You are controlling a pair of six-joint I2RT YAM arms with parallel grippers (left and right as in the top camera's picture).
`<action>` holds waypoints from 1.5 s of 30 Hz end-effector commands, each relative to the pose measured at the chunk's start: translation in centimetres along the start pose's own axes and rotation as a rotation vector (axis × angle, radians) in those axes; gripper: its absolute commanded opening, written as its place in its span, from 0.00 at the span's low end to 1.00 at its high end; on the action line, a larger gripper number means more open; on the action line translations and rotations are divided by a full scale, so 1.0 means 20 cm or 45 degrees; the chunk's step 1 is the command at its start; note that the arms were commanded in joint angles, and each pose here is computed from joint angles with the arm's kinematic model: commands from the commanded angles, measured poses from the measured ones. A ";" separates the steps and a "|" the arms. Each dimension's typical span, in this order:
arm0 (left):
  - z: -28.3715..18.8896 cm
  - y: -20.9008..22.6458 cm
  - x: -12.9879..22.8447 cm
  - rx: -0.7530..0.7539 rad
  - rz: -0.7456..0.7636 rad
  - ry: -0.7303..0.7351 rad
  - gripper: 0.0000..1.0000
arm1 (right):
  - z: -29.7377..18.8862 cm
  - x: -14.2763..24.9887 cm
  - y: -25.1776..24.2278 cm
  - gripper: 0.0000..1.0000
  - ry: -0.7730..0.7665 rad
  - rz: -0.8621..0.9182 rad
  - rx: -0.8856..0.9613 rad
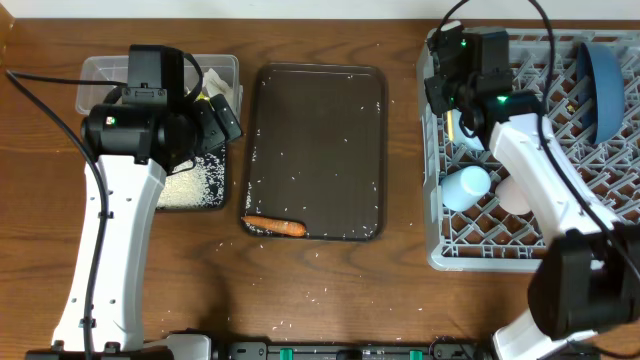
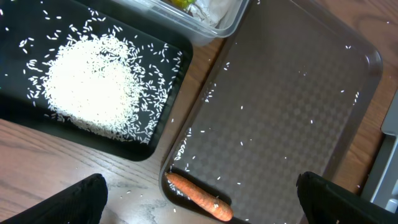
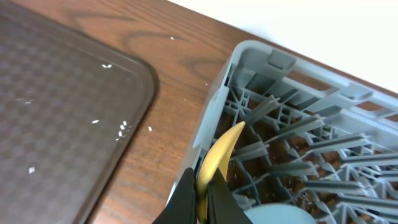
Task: Sort waste into correct bins and load items into the dishwasher rack
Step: 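Carry yellow spoon into dish rack and release it, then reach left gripper to carrot on brown tray and grasp it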
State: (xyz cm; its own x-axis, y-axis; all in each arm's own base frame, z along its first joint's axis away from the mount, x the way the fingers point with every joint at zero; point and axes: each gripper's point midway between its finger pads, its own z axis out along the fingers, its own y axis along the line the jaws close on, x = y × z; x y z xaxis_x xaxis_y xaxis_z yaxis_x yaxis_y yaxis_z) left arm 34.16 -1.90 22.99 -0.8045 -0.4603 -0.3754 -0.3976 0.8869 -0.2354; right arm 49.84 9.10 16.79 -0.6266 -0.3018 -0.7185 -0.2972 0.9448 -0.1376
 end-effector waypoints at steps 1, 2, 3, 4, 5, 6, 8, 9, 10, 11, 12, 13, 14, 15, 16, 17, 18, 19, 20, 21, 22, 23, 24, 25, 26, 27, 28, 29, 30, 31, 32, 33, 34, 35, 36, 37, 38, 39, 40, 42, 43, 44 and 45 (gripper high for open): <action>0.01 0.02 0.00 -0.019 -0.012 0.006 1.00 | 0.06 0.04 -0.10 0.03 0.018 0.116 0.085; 0.01 0.02 0.00 -0.019 -0.012 0.006 1.00 | 0.08 0.05 -0.11 0.09 0.016 0.143 0.089; 0.01 0.02 0.00 -0.019 -0.012 0.006 1.00 | 0.08 0.05 -0.11 0.31 0.015 0.164 0.091; 0.01 0.02 0.00 -0.019 -0.012 0.006 1.00 | 0.08 0.05 -0.11 0.56 0.015 0.181 0.092; 0.01 0.02 0.00 -0.019 -0.012 0.006 1.00 | 0.08 0.05 -0.12 0.65 0.011 0.195 0.093; 0.01 0.02 0.00 -0.019 -0.012 0.006 1.00 | 0.07 0.04 -0.12 0.74 0.001 0.206 0.094; 0.01 0.02 0.00 -0.019 -0.012 0.006 1.00 | 0.04 -0.01 -0.13 0.86 -0.038 0.225 0.098; 0.01 0.02 0.00 -0.019 -0.012 0.006 1.00 | 0.01 -0.04 -0.13 0.89 -0.061 0.235 0.100; 0.01 0.02 0.00 -0.019 -0.012 0.006 1.00 | -0.02 -0.07 -0.14 0.93 -0.088 0.244 0.102; 0.01 0.02 0.00 -0.019 -0.012 0.006 1.00 | -0.07 -0.11 -0.14 0.95 -0.121 0.257 0.102; 0.01 0.02 0.00 -0.019 -0.012 0.006 1.00 | -0.12 -0.16 -0.14 0.96 -0.161 0.273 0.092; 0.01 0.02 0.00 -0.019 -0.012 0.006 1.00 | -0.17 -0.20 -0.14 0.97 -0.195 0.277 0.073; 0.01 0.02 0.00 -0.019 -0.012 0.006 1.00 | -0.24 -0.25 -0.12 0.99 -0.236 0.277 0.042; 0.01 0.02 0.00 -0.019 -0.012 0.006 1.00 | -0.30 -0.28 -0.10 0.99 -0.266 0.273 0.006; 0.01 0.02 0.00 -0.019 -0.012 0.006 1.00 | -0.37 -0.31 -0.07 0.99 -0.295 0.265 -0.039; 0.01 0.02 0.00 -0.019 -0.012 0.006 1.00 | -0.42 -0.34 -0.03 0.99 -0.316 0.258 -0.084; 0.01 0.02 0.00 -0.019 -0.012 0.006 1.00 | -0.48 -0.35 0.01 0.99 -0.326 0.264 -0.131; 0.01 0.02 0.00 -0.019 -0.012 0.006 1.00 | -0.52 -0.35 0.04 0.99 -0.324 0.278 -0.162; 0.01 0.02 0.00 -0.018 -0.012 0.005 1.00 | -0.56 -0.34 0.08 0.99 -0.311 0.298 -0.196; 0.01 0.02 0.00 -0.017 -0.013 0.004 1.00 | -0.58 -0.33 0.11 0.99 -0.297 0.302 -0.217; 0.01 0.01 0.00 -0.015 -0.012 0.001 1.00 | -0.59 -0.31 0.15 0.99 -0.273 0.298 -0.239; 0.01 0.01 -0.01 -0.015 -0.012 -0.001 1.00 | -0.60 -0.29 0.18 0.99 -0.242 0.290 -0.254; 0.01 0.00 -0.02 -0.004 -0.012 -0.019 1.00 | -0.61 -0.26 0.21 0.99 -0.211 0.284 -0.266; 0.01 -0.01 -0.03 0.007 -0.020 -0.026 1.00 | -0.60 -0.23 0.24 0.99 -0.173 0.278 -0.277; 0.01 -0.01 -0.02 0.014 -0.037 -0.018 1.00 | -0.60 -0.20 0.25 0.99 -0.144 0.275 -0.284; 0.01 -0.01 -0.02 0.016 -0.045 -0.013 1.00 | -0.60 -0.17 0.26 0.99 -0.113 0.275 -0.287; 0.01 -0.01 -0.02 0.022 -0.045 -0.009 1.00 | -0.60 -0.15 0.27 0.99 -0.090 0.276 -0.288; 0.01 -0.04 0.01 0.066 -0.044 0.025 1.00 | -0.59 -0.13 0.26 0.99 -0.070 0.279 -0.283; 0.01 -0.08 0.03 0.117 -0.044 0.058 1.00 | -0.59 -0.12 0.26 0.99 -0.059 0.283 -0.275; 0.02 -0.11 0.05 0.156 -0.043 0.087 0.99 | -0.59 -0.11 0.25 0.99 -0.055 0.286 -0.267; 0.03 -0.14 0.08 0.179 -0.059 0.115 0.96 | -0.59 -0.11 0.23 0.99 -0.056 0.291 -0.257; 0.05 -0.15 0.10 0.171 -0.100 0.144 0.94 | -0.59 -0.12 0.21 0.99 -0.061 0.298 -0.245; 0.08 -0.16 0.14 0.154 -0.144 0.173 0.93 | -0.59 -0.12 0.19 0.99 -0.068 0.306 -0.238; 0.12 -0.16 0.18 0.117 -0.193 0.203 0.90 | -0.59 -0.12 0.17 0.99 -0.073 0.338 -0.227; 0.17 -0.16 0.23 0.064 -0.240 0.228 0.89 | -0.58 -0.12 0.14 0.99 -0.075 0.376 -0.216; 0.21 -0.15 0.27 0.009 -0.277 0.242 0.88 | -0.58 -0.12 0.12 0.99 -0.074 0.405 -0.207; 0.25 -0.13 0.31 -0.051 -0.314 0.247 0.87 | -0.58 -0.12 0.10 0.99 -0.071 0.431 -0.198; 0.29 -0.11 0.36 -0.125 -0.355 0.250 0.87 | -0.58 -0.11 0.08 0.99 -0.067 0.450 -0.190; 0.33 -0.09 0.41 -0.193 -0.399 0.253 0.87 | -0.58 -0.10 0.07 0.99 -0.060 0.457 -0.184; 0.39 -0.07 0.49 -0.286 -0.479 0.256 0.87 | -0.58 -0.09 0.05 0.99 -0.055 0.464 -0.175; 0.42 -0.07 0.53 -0.331 -0.515 0.254 0.87 | -0.58 -0.09 0.04 0.99 -0.051 0.468 -0.171; 0.45 -0.06 0.57 -0.366 -0.544 0.246 0.87 | -0.58 -0.09 0.04 0.99 -0.049 0.468 -0.170; 0.49 -0.06 0.60 -0.401 -0.577 0.239 0.87 | -0.58 -0.08 0.04 0.99 -0.047 0.469 -0.169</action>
State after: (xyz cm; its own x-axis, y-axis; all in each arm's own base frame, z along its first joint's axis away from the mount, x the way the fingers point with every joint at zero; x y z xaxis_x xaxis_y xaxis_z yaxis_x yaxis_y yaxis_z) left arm 29.71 -9.55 11.54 -0.7370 -0.6725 -0.0676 -0.6645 0.7392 -0.1101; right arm 42.31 9.16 25.94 -0.6738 0.0352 -0.7381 -0.1740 0.9632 0.2047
